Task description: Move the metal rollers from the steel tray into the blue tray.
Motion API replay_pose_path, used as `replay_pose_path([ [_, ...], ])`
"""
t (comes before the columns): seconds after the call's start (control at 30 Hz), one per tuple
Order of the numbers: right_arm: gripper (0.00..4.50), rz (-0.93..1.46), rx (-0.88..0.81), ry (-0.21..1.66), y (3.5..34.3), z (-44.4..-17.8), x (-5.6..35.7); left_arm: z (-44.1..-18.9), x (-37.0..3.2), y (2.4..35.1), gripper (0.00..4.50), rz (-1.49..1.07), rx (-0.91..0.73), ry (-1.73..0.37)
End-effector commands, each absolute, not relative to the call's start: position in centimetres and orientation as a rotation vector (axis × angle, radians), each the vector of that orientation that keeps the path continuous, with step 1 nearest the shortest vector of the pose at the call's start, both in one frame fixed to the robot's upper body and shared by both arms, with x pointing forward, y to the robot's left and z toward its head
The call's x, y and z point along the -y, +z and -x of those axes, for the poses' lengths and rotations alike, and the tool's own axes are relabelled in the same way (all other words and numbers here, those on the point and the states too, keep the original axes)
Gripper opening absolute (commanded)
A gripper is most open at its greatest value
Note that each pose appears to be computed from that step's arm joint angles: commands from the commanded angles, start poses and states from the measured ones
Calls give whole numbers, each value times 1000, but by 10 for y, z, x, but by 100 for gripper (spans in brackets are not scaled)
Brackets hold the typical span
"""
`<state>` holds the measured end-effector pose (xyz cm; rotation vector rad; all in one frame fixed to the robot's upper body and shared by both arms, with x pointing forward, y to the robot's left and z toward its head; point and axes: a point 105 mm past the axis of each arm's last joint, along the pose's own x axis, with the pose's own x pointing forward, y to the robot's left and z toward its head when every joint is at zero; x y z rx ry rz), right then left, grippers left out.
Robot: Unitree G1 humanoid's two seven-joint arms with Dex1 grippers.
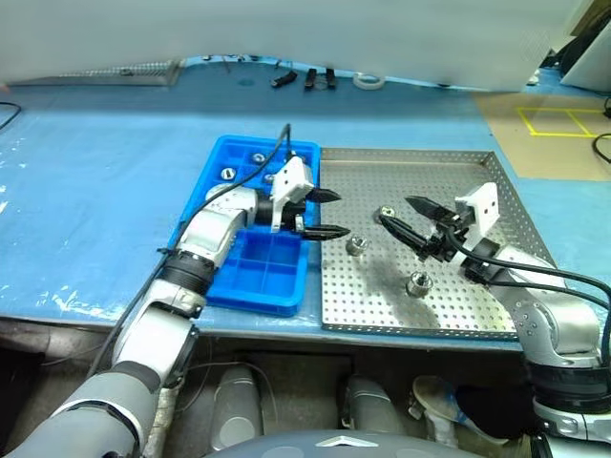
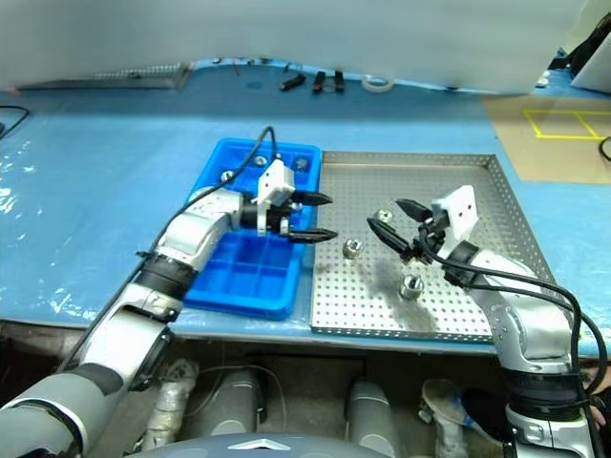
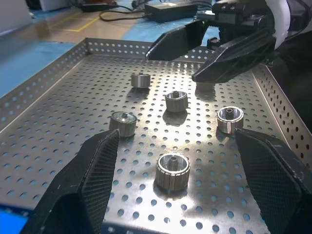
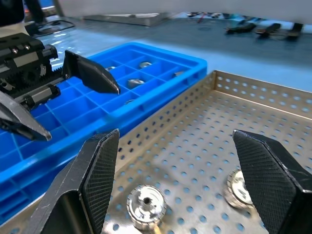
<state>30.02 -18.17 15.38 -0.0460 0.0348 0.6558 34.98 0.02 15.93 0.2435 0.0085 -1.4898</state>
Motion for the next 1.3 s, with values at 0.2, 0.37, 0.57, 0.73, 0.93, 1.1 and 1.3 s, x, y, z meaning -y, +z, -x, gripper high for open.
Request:
replay_pose_path([
  [0.2,391,35,21,544,161,-275,189,-359,38,149,397,-470,-60,-1538],
  [0.37,391,15,18,475,154,-263,191,-364,47,140,397,-521,-105,-1531],
  [0.57,391,7,23,431,153,-257,191,-372,48,120,397,-623,-219,-1467],
  [0.73,391,4,18,407,150,-256,192,-370,42,103,397,-712,-283,-1482],
  [0.93,391,11,17,392,150,-258,195,-367,36,93,397,-730,-342,-1505],
  [1.1,394,13,13,388,147,-260,196,-368,30,88,378,-748,-368,-1500],
  [1.3,396,16,10,388,145,-263,195,-374,24,84,239,-768,-387,-1441],
])
